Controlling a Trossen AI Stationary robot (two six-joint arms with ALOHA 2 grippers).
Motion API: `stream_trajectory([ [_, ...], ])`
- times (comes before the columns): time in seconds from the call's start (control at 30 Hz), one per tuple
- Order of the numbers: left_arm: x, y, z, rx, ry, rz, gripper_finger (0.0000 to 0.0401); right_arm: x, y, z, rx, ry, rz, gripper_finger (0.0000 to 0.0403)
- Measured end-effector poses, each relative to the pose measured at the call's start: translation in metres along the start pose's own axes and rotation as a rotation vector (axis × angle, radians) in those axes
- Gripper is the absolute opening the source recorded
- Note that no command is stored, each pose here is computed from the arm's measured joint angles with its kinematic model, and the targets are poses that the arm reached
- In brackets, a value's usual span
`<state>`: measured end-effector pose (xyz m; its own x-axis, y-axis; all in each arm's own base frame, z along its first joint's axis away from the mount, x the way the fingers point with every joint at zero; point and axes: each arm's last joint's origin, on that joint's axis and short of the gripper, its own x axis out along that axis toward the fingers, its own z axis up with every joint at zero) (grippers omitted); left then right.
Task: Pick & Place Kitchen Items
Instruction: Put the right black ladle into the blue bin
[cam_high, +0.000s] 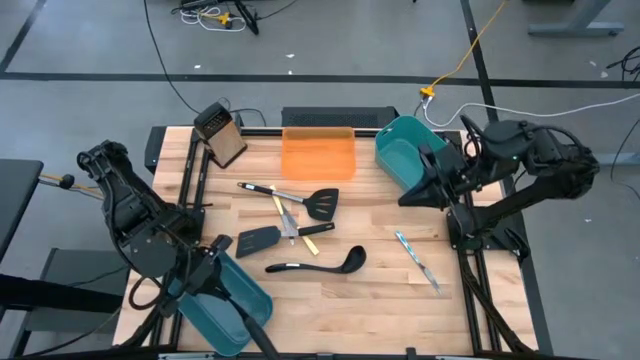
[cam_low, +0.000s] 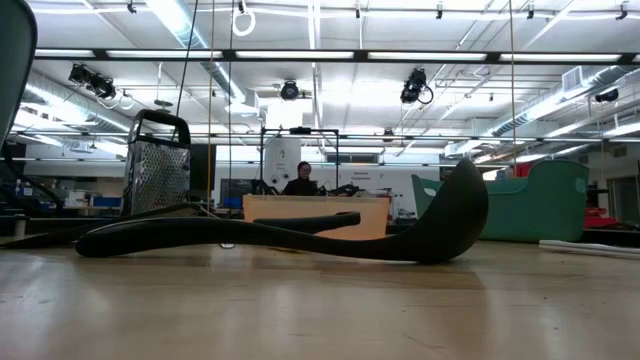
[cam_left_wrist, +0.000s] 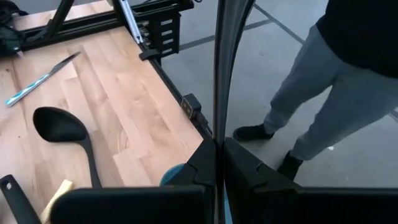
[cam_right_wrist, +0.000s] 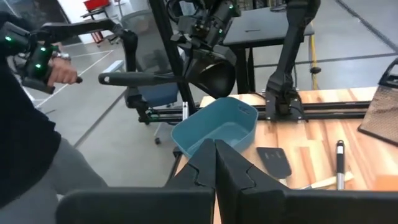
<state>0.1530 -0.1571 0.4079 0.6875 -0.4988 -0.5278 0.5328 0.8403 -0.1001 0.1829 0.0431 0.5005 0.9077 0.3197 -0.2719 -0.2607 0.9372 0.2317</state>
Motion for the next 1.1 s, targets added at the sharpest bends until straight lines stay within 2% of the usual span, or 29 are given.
stream_trajectory([
  [0.3,0.001,-0.004,-0.001,0.005,0.005,-0.010,0.0014,0.001,0.009,-0.002,0.000,-0.011,-0.048,0.0000],
  [0.53,0.008,-0.011,-0.006,0.010,0.060,-0.019,0.0014,0.001,0.012,-0.002,-0.006,-0.018,-0.074,0.0000],
  [0.77,0.023,-0.018,-0.024,0.003,0.120,-0.031,0.0014,0.001,0.013,-0.002,-0.007,-0.026,-0.075,0.0000],
  [1.1,0.035,-0.024,-0.039,0.027,0.131,-0.040,0.0014,0.001,0.013,-0.002,-0.007,-0.024,-0.071,0.0000],
])
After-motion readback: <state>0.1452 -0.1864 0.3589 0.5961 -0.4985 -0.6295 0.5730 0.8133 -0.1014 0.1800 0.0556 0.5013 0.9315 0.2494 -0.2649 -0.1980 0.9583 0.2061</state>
